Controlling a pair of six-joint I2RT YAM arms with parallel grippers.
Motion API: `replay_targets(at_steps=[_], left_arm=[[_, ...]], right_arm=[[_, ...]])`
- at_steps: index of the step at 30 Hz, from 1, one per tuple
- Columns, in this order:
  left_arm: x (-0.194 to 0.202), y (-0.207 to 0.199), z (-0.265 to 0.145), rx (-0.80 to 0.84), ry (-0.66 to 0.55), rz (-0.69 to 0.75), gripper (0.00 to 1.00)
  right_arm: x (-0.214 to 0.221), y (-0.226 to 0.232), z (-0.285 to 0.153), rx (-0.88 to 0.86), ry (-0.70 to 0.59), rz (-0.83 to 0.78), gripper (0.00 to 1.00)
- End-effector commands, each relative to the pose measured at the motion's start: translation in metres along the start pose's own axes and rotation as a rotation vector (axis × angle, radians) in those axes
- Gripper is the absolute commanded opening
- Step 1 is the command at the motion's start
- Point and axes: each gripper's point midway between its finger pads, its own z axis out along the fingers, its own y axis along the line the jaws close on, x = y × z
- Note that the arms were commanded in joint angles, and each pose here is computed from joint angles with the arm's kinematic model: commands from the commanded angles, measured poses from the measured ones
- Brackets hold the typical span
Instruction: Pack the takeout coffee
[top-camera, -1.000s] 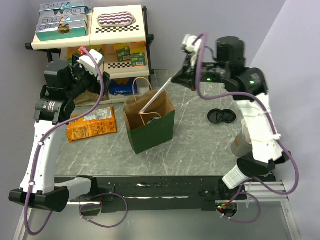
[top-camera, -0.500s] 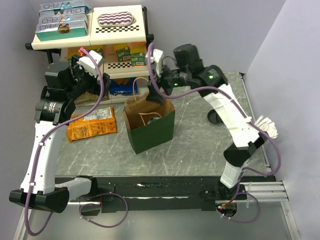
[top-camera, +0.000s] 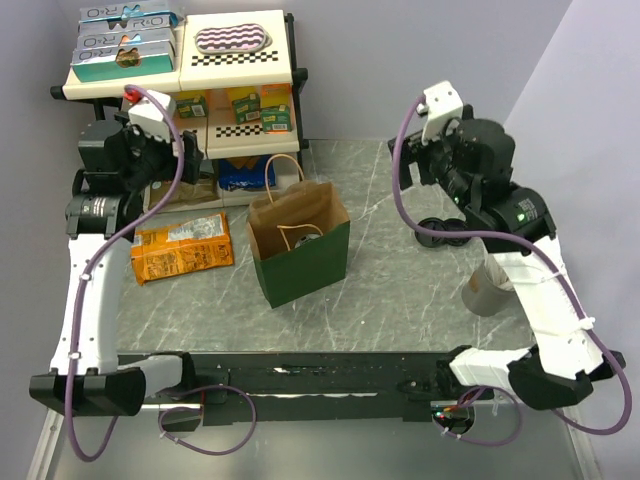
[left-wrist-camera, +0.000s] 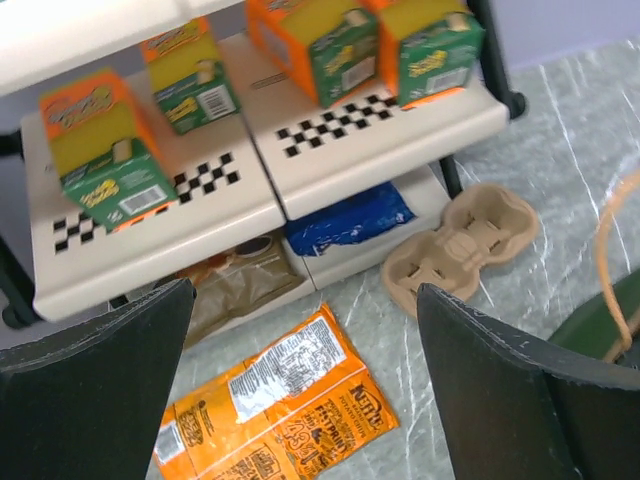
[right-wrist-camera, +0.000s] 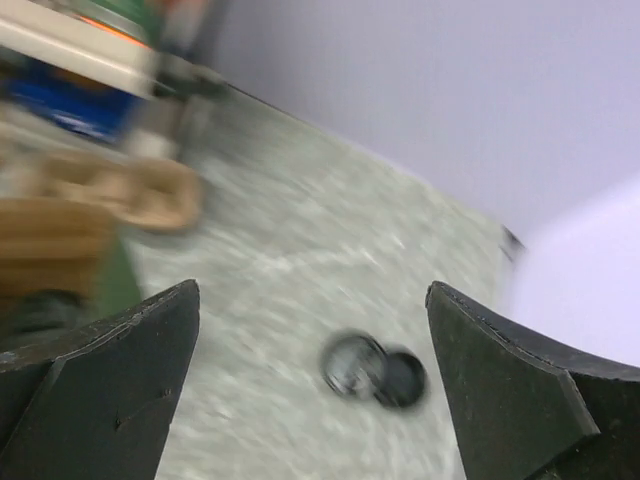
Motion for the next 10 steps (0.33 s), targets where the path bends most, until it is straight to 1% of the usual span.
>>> replay_targets(at_steps=[1,6,7,8,10], left_arm=[[-0.034,0.024,-0.004,-0.068,-0.090,-0.097,0.99],[-0.061,0.039,-0.010,-0.104,-0.140,-0.083,0.99],[-0.064,0.042,-0.009,-0.113,-0.143,-0.072,0.99],[-0.078,0.045,-0.015,-0.128,-0.172,-0.059,0.99],[-0.089,0.051,-0.015,-0.148,-0.190,-0.044,0.99]], right_arm=[[0.004,-0.059,-0.015,0.324,-0.014,0.022,1.00],[-0.005,-0.060,-0.041,0.288,-0.072,0.018,1.00],[-0.008,-0.062,-0.043,0.292,-0.081,0.019,1.00],[-0.013,-0.066,-0.047,0.309,-0.097,0.013,1.00],[-0.027,-0.076,-0.057,0.340,-0.140,0.001,1.00]])
